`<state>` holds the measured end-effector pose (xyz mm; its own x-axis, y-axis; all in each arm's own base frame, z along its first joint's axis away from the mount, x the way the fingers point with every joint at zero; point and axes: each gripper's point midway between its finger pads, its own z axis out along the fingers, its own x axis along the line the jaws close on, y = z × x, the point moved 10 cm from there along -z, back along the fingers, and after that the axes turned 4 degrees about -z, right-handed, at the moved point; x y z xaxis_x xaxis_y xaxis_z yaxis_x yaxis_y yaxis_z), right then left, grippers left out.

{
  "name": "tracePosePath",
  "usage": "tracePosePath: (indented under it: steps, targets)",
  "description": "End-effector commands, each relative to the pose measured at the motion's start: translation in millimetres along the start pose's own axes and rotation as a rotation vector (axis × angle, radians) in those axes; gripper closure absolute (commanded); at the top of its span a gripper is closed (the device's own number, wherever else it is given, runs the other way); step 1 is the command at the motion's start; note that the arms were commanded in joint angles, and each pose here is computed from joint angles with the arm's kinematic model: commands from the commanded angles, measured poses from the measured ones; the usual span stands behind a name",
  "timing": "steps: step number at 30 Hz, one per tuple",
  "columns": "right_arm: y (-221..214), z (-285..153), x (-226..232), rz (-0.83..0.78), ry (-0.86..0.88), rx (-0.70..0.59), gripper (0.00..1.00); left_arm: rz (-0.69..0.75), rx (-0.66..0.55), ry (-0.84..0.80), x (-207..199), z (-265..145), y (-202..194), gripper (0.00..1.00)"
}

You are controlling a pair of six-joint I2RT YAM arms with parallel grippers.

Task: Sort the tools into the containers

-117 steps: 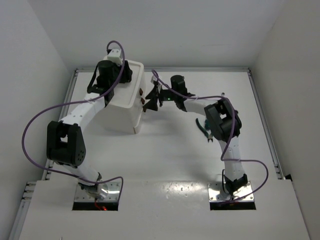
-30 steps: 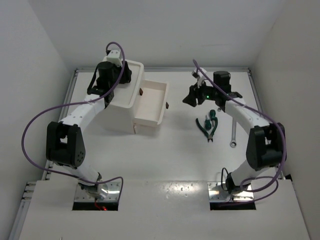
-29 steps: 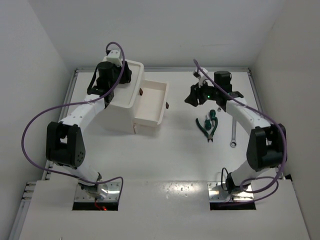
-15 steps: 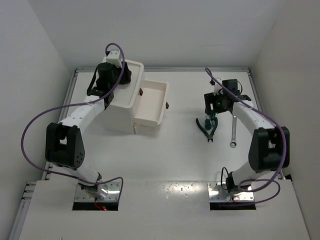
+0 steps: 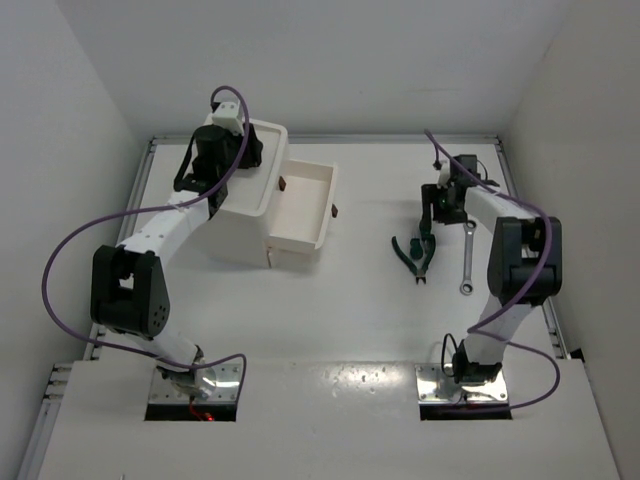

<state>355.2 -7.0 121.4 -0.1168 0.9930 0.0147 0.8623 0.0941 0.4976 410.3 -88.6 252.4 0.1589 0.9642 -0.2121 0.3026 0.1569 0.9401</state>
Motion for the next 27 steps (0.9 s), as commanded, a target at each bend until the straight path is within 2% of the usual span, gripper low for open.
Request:
tracePosePath:
  steps: [1,12,16,17,19,20,21,22,25,27]
  targets:
    - [16,3,-2,0.022,0.024,-0.032,0.35,-0.077,0.913,0.234,35,-59,-169,0.48]
    - [12,20,3,0.008,0.074,0.0,0.35,-0.072,0.911,0.244,36,-59,-169,0.48]
    - [10,34,2,0.009,0.076,0.013,0.38,-0.072,0.92,0.246,37,-58,-172,0.48]
    - [11,39,5,0.002,0.082,0.023,0.42,-0.072,0.92,0.246,37,-58,-172,0.48]
    - [11,42,5,0.003,0.082,0.026,0.56,-0.058,0.928,0.253,38,-58,-174,0.48]
    - [13,42,4,-0.011,0.081,0.015,0.67,-0.058,0.928,0.253,38,-58,-174,0.48]
    - [17,41,4,-0.012,0.079,0.003,0.91,-0.058,0.928,0.253,38,-58,-174,0.48]
    - [21,40,3,-0.013,0.078,-0.006,1.0,-0.058,0.928,0.253,38,-58,-174,0.48]
    - [37,20,8,0.016,0.157,-0.074,1.0,-0.058,0.919,0.251,38,-61,-172,0.48]
    - [47,1,20,0.035,0.302,-0.126,1.0,-0.058,0.919,0.251,38,-61,-172,0.48]
